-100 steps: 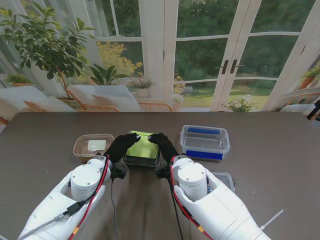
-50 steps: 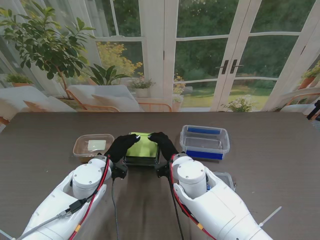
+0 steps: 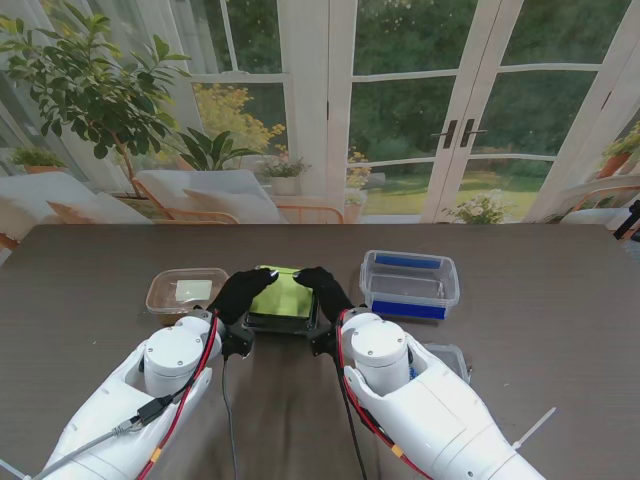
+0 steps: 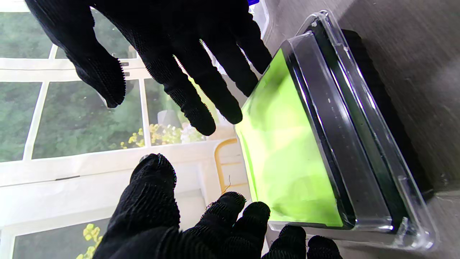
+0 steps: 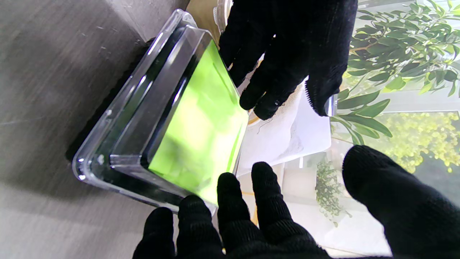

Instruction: Pair container bodies with their lids

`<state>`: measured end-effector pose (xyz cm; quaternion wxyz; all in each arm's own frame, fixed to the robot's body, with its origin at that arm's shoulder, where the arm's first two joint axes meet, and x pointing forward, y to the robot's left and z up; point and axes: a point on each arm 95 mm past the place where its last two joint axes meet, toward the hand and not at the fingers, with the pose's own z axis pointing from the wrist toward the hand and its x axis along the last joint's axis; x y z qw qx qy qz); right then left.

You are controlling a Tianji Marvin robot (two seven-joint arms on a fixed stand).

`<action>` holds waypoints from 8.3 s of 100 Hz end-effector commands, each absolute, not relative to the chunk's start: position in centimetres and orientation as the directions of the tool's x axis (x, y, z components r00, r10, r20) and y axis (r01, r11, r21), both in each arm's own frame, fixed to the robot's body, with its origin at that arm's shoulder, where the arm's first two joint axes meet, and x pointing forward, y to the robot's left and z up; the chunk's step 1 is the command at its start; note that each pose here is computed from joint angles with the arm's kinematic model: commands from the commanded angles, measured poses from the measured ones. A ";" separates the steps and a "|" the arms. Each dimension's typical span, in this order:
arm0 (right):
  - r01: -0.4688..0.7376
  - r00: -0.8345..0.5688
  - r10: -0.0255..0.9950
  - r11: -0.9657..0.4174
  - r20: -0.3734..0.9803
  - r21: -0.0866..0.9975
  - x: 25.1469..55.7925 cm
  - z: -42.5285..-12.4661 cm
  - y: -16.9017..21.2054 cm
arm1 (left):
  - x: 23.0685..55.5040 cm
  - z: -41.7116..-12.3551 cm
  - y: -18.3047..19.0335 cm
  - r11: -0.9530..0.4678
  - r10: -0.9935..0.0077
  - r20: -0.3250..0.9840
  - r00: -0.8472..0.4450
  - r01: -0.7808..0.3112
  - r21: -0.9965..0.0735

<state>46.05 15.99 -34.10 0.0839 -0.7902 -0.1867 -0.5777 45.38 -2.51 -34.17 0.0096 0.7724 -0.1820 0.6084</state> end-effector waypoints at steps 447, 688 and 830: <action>0.524 0.000 0.796 -0.516 0.606 0.678 49.4 -32.2 12.7 | 47.5 -31.1 1.9 -0.528 -0.790 0.600 0.125 -0.635 -0.564; 0.561 0.075 0.808 -0.519 0.585 0.645 49.8 -33.3 13.7 | 48.6 -31.6 1.7 -0.519 -0.791 0.599 0.128 -0.659 -0.544; 0.588 0.114 0.780 -0.552 0.616 0.591 49.8 -33.0 14.2 | 49.8 -30.9 0.7 -0.513 -0.779 0.619 0.104 -0.672 -0.533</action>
